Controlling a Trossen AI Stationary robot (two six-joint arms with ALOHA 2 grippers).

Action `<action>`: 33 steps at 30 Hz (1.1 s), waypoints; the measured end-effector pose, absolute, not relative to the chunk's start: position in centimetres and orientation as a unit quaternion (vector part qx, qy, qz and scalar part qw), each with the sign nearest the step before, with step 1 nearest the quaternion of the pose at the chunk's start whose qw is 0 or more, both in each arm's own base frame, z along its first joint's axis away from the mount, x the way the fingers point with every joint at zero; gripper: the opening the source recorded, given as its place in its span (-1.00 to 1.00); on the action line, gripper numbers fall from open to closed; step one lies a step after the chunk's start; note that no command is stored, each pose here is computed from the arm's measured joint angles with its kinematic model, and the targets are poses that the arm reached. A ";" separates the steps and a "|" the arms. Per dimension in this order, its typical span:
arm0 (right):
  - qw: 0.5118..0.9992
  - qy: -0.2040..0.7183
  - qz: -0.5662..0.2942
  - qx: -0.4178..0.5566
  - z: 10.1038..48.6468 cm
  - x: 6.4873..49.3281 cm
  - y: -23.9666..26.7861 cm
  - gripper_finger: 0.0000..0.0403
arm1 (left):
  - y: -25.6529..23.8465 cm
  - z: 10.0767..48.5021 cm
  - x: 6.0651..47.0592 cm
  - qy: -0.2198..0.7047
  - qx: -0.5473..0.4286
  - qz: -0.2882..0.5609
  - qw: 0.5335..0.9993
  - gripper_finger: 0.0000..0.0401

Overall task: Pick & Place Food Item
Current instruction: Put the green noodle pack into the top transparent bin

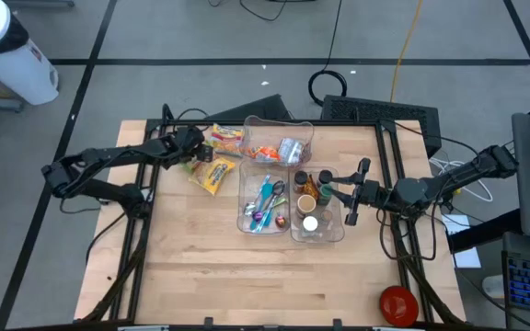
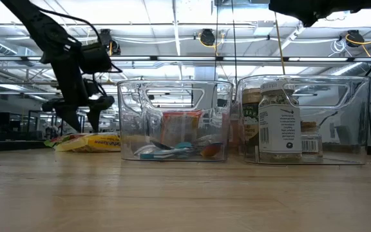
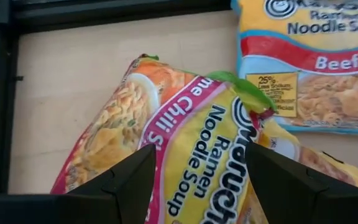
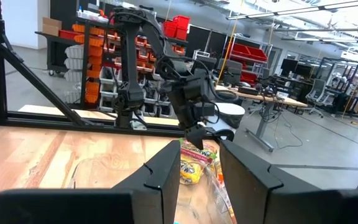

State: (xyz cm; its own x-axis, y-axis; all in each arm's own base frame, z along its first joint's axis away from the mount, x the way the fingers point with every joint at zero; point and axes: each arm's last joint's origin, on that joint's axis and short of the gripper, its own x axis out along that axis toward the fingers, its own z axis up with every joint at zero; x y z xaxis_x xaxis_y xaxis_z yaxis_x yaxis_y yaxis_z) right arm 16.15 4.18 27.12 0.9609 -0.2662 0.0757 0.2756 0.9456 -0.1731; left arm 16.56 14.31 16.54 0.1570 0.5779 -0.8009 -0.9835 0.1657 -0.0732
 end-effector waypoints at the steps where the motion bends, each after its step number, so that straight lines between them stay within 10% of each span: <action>1: 0.986 -0.026 -0.137 -0.091 27.1 16.1 4.2 -0.48 | 14.4 16.3 16.7 0.324 -0.316 0.564 0.691 0.27; 17: 0.986 -0.026 -0.137 -0.091 27.1 16.1 4.2 -0.48 | 15.5 14.9 16.9 0.339 -0.339 0.549 0.685 0.23; 33: 0.986 -0.026 -0.138 -0.091 27.1 16.1 4.2 -0.48 | 15.4 14.9 17.0 0.344 -0.343 0.536 0.691 -0.73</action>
